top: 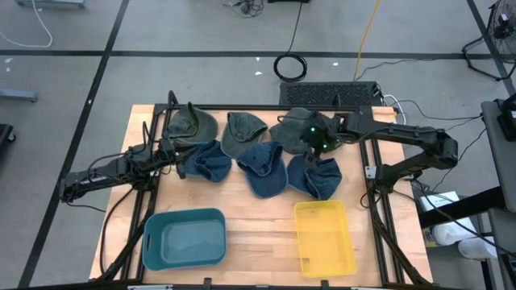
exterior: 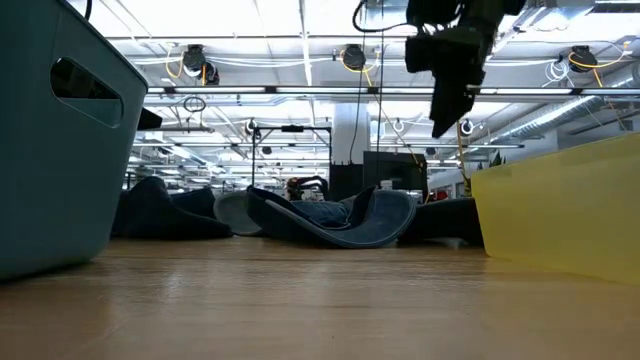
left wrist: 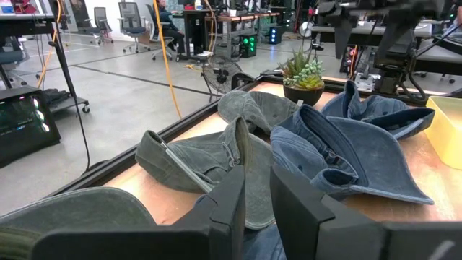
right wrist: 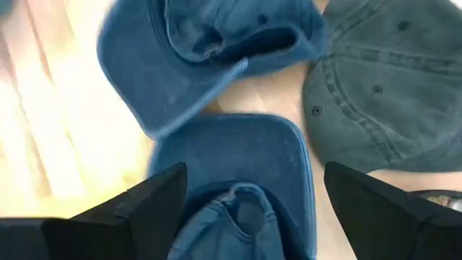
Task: Pick & Place hat
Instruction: Put the right dark blue cap into the blue bin
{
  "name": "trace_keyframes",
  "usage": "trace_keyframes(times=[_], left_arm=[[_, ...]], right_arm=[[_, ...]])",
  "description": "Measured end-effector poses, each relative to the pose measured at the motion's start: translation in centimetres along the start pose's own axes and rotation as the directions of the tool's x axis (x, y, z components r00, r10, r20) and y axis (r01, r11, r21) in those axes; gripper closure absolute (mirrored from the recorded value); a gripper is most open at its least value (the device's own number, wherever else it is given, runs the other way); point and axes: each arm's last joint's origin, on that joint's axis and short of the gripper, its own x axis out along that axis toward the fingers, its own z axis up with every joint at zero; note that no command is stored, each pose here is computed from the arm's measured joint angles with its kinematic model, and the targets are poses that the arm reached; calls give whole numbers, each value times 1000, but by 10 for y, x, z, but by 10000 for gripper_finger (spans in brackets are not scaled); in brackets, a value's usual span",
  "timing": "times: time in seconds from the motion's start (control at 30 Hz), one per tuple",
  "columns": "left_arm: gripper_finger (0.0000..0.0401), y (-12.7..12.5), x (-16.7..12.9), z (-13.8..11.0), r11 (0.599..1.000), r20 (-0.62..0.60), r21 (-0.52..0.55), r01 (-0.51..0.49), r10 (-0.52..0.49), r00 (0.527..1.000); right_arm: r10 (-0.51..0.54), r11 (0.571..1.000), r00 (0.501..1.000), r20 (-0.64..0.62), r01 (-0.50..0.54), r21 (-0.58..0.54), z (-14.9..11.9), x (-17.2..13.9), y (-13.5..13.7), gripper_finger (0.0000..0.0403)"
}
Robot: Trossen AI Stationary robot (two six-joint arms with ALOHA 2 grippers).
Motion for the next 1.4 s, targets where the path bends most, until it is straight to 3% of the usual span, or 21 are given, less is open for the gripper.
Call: trace_keyframes(times=[0.17,0.6,0.93,1.23,1.4], left_arm=[[327,0,0,0,1000,0,0,0,0,1000],[327,0,0,0,1000,0,0,1,-1,1000],[327,0,0,0,1000,0,0,0,0,1000],[327,0,0,0,1000,0,0,0,0,1000],[327,0,0,0,1000,0,0,0,0,1000]], right_arm=[[-7,997,1000,-9,6,-71,-10,17,-6,85],[-38,999,999,-1,38,-10,-30,48,-29,85],[-53,997,998,-43,55,46,-30,72,-45,85],[81,993,989,-122,-70,91,-32,94,-48,85],[108,989,989,-97,-97,110,-29,98,-51,86]])
